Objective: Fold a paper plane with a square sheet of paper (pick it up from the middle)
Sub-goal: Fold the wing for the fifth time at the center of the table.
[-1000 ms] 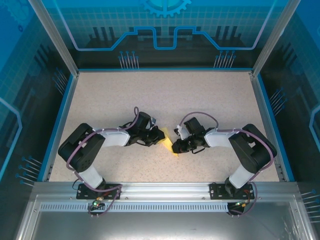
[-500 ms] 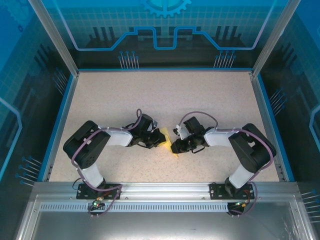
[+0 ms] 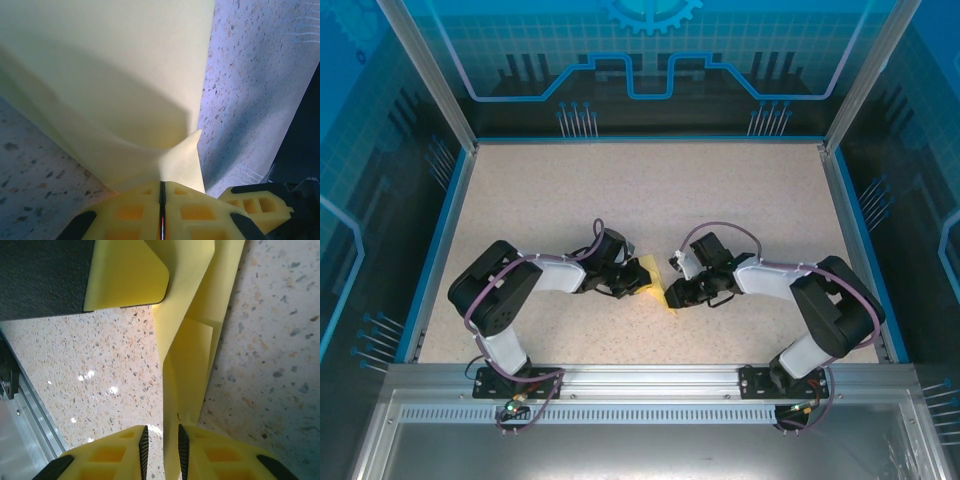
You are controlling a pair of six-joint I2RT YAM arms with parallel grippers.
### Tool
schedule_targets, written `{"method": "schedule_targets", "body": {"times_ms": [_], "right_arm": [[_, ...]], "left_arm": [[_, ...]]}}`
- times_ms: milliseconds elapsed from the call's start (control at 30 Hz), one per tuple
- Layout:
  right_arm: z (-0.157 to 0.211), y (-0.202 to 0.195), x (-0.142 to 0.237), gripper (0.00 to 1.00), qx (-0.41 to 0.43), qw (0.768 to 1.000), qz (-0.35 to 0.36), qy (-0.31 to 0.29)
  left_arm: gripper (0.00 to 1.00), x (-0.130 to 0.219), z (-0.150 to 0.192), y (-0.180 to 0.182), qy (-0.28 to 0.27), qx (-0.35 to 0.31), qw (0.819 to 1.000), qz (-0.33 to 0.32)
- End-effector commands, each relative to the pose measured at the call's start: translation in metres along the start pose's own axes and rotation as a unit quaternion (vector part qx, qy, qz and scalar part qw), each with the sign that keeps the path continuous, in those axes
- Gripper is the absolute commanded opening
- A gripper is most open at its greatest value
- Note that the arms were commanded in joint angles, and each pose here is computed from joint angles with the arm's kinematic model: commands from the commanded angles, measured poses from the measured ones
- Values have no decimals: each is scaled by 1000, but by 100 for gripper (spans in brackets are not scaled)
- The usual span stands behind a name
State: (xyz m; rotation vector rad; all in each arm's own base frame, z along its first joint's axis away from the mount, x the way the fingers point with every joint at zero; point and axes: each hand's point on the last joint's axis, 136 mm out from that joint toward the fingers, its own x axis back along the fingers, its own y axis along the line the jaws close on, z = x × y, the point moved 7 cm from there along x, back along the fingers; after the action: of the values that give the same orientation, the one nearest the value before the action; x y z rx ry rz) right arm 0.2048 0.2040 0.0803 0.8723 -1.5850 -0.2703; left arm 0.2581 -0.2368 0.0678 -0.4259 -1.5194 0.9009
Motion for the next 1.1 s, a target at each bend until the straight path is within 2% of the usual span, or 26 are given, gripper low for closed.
{"method": "schedule_targets", "body": {"times_ms": [0,400,567,767,1067], "right_arm": [[4,-7,-3,23,-10,1000,3,18],[11,-18,-15,11,-23,999,6,48],[8,-15,-14,14,-22,999,1,46],[-7,1,6,22,-1,1000,6,7],[-8,1,3,21,-3,1000,2,15]], "left_arm": [[10,-2,-1,-1,-3,2,1000,-9],[10,0,-4,-6,-9,-3,1000,-7],[10,-1,-5,-6,-8,-5,1000,-10],[10,-1,-4,-4,-7,-4,1000,-14],[10,-1,-3,-3,-6,-4,1000,-14]]}}
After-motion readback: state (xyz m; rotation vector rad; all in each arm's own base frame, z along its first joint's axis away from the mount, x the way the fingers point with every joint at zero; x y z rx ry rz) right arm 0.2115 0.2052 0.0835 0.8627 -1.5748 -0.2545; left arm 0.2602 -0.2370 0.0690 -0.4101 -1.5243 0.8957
